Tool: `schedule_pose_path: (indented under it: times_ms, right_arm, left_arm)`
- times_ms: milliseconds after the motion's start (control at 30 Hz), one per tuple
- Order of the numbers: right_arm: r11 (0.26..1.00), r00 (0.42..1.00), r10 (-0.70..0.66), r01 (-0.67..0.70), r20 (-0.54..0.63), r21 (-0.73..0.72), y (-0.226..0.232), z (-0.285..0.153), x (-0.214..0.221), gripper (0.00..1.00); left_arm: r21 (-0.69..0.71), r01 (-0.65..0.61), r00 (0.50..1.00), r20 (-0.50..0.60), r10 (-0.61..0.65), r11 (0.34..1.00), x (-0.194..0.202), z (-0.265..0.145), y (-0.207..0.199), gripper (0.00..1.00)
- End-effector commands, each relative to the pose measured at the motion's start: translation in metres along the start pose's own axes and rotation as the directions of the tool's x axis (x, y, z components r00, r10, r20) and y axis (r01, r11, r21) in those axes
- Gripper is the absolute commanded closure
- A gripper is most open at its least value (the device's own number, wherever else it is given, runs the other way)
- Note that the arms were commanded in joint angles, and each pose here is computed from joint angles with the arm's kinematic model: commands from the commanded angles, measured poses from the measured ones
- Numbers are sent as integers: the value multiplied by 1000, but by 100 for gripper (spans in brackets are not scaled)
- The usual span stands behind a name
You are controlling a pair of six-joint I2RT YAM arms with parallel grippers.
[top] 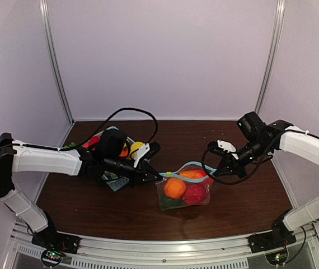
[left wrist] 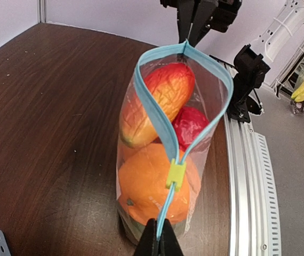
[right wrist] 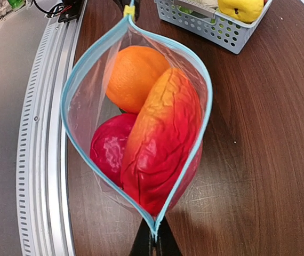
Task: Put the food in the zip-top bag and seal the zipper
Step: Adjust the zipper food storage bag at the center of the board.
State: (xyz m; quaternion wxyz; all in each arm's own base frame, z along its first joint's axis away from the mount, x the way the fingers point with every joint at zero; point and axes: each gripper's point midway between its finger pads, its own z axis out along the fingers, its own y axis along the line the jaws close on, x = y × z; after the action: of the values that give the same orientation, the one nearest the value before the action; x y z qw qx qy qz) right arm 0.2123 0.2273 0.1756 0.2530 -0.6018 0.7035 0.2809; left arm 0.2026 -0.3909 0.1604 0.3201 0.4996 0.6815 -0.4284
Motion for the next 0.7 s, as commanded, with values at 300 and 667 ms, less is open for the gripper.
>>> schedule_pose_path:
  times_ms: [300,667]
  right_arm:
    - [998,998,62,-62,0,15,-17,-10,6,100]
    - [999,999,13,-15,31,51,-15,-30,-42,62]
  left_arm:
    - [-44,-33,997,-66,30,998,-7,-13,0,100]
    - [-21,-171,985,-20,170,985,-40,-16,-32,100]
